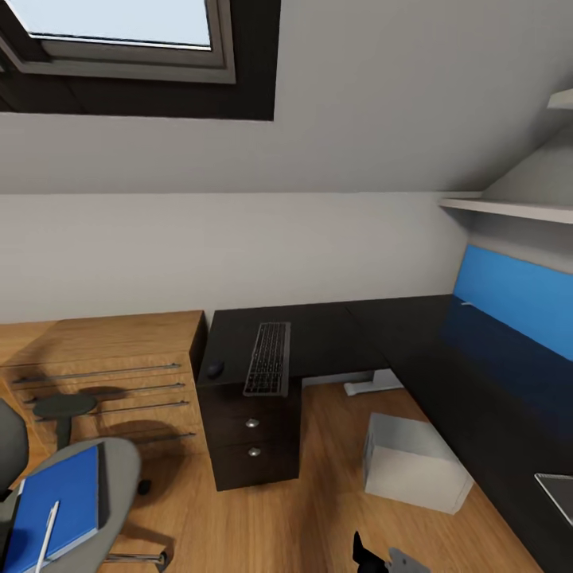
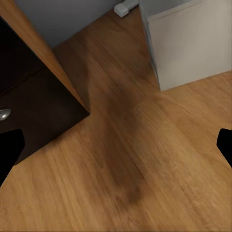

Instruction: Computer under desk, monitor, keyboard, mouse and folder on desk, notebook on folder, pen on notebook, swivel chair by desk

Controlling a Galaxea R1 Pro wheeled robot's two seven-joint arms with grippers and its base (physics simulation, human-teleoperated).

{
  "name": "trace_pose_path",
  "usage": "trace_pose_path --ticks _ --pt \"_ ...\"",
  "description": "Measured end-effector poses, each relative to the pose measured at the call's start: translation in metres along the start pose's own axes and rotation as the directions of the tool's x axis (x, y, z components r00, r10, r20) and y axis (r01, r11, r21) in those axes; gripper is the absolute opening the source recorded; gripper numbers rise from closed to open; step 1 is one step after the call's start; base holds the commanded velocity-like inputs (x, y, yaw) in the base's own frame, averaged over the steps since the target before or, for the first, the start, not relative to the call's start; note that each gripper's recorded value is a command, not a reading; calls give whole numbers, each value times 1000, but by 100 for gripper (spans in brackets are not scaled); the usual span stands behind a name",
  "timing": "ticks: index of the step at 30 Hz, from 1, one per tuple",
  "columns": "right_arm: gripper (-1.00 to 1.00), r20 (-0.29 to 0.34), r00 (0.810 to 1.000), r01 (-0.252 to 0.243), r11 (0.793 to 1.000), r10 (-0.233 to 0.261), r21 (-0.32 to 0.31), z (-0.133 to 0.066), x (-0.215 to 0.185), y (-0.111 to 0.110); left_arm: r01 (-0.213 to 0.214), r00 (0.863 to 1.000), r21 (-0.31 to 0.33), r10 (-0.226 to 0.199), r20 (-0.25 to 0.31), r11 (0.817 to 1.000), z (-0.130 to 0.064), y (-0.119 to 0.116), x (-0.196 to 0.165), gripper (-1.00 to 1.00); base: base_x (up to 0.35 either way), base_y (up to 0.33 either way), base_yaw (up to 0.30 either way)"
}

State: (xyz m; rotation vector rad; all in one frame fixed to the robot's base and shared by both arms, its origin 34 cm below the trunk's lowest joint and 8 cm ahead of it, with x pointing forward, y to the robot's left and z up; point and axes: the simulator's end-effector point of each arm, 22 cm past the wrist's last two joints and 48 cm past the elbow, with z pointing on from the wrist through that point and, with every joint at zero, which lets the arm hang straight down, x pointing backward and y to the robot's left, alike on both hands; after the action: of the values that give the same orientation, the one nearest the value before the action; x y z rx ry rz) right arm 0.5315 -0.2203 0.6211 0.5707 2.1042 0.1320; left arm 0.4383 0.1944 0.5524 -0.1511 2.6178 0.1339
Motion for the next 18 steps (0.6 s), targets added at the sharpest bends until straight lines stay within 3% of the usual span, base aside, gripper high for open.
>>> trace_pose_path --ticks 18 --pt "100 -2 1000 -1 1000 1 0 -16 -18 8 4 1000 -4 -4 -2 1000 -23 4 -11 100 0 0 -2"
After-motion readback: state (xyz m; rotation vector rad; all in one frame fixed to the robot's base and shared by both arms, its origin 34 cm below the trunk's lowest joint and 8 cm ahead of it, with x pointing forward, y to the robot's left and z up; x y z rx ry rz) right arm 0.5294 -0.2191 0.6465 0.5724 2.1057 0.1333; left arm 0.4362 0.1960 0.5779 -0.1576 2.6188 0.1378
